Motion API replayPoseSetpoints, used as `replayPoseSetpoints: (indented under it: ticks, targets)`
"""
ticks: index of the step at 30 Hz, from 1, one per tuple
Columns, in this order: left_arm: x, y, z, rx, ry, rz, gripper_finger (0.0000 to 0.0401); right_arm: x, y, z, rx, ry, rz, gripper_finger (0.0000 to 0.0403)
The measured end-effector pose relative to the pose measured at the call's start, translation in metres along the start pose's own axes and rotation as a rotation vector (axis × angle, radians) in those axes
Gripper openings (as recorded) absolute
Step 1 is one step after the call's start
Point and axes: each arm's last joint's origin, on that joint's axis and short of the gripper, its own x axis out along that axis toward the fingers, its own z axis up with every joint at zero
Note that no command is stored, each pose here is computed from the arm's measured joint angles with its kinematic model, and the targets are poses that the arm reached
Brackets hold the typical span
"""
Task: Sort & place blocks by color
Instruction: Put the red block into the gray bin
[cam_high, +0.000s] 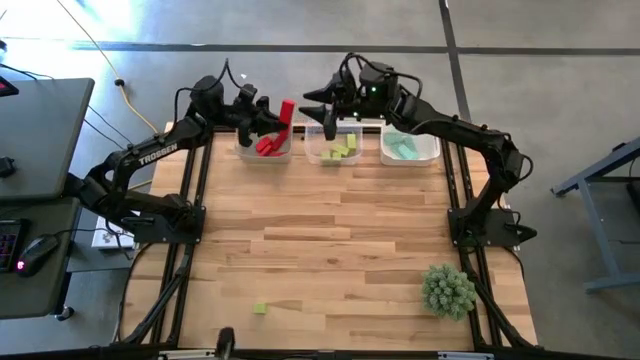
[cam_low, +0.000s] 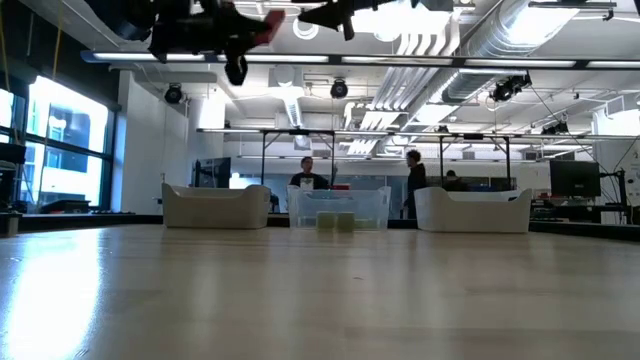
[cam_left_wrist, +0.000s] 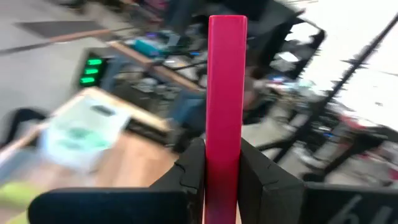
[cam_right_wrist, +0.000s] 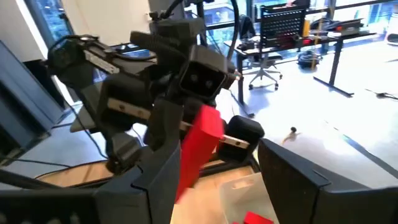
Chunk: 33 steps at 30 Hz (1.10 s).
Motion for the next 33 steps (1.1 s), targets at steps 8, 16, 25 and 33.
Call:
replayPoseSetpoints:
  ticks: [8,16,25,33]
  targets:
    - [-0.014,0.025,-0.019,0.005,0.073,0.395,0.0033,-0.007,-0.024,-0.001,0.014,0.025,-0.064,0.0201]
    - [-0.027,0.036,-0.042,-0.003,0.263,0.735,0.0033,-0.012,-0.040,-0.007,0.036,0.086,-0.107,0.0201]
    - [-0.028,0.057,-0.060,-0.052,0.388,0.930,0.0037,-0.015,-0.045,-0.011,0.005,0.131,-0.120,0.0201]
    - [-0.022,0.084,-0.082,-0.129,0.498,1.013,0.0040,-0.015,-0.045,-0.014,0.013,0.157,-0.121,0.0201]
